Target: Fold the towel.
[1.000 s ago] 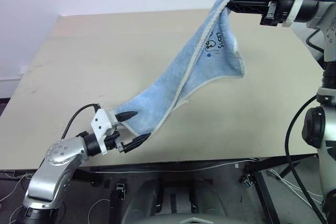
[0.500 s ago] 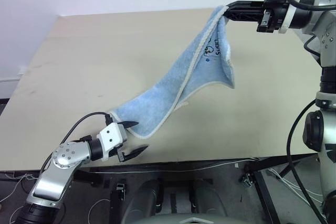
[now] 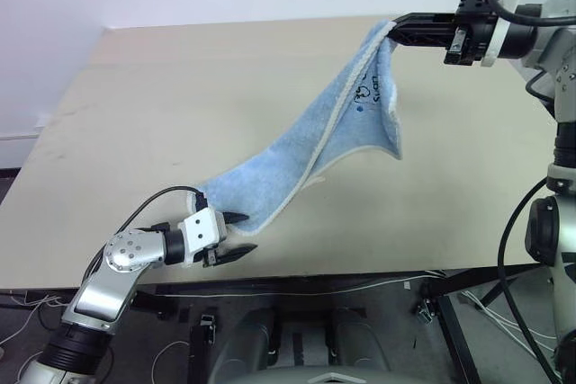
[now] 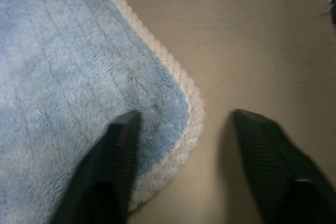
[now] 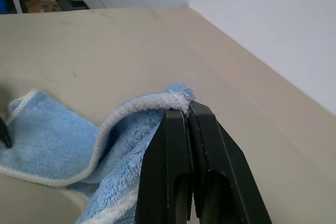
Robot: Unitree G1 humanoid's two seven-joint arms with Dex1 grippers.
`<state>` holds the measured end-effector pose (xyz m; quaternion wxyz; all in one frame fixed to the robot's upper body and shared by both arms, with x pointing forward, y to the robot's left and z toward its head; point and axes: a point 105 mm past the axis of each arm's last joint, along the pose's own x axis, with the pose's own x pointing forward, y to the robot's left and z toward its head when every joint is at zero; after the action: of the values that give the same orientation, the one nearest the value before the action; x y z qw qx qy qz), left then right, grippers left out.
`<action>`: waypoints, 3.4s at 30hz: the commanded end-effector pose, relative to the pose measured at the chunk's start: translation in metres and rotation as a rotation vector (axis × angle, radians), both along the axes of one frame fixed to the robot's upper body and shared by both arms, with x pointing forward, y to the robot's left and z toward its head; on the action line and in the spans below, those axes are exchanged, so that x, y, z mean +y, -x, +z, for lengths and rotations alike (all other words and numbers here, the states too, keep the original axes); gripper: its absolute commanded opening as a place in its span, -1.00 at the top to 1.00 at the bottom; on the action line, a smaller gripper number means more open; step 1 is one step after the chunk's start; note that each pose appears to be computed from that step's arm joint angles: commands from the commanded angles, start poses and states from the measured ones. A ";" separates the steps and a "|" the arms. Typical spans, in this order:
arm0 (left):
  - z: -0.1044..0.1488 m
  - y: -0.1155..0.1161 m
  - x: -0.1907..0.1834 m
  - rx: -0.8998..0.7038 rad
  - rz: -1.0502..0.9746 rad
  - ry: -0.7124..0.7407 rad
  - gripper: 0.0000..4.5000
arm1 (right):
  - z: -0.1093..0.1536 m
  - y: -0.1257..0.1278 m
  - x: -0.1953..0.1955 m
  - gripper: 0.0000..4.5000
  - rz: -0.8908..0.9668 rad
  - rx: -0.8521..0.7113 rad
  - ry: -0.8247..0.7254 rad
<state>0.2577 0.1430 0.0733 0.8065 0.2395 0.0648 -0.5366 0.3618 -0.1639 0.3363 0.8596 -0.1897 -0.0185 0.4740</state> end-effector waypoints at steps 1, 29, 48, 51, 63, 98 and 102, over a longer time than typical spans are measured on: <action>0.001 -0.005 0.005 0.011 0.025 -0.004 0.30 | 0.014 0.008 -0.002 1.00 -0.002 -0.055 -0.001; 0.219 -0.060 0.106 -0.132 0.354 0.774 1.00 | 0.003 -0.018 -0.041 1.00 -0.176 -0.050 -0.014; 0.264 -0.176 0.164 -0.322 0.879 0.742 1.00 | -0.016 -0.068 -0.076 1.00 -0.431 -0.111 0.221; 0.265 -0.186 0.150 -0.361 0.913 0.692 1.00 | -0.007 -0.083 -0.070 1.00 -0.533 -0.172 0.210; 0.267 -0.164 0.144 -0.368 0.646 0.511 1.00 | -0.003 -0.051 -0.081 1.00 -0.319 -0.271 0.417; 0.062 0.039 0.225 0.444 0.409 -0.084 1.00 | -0.141 0.124 -0.088 1.00 0.258 0.287 0.675; 0.065 0.036 0.238 0.432 0.453 -0.092 1.00 | -0.147 0.127 -0.081 1.00 0.294 0.279 0.676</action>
<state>0.2172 0.3732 0.1251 0.8524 0.1115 0.3245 -0.3945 0.2338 -0.2465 0.1788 0.6667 -0.3700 0.2455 0.5986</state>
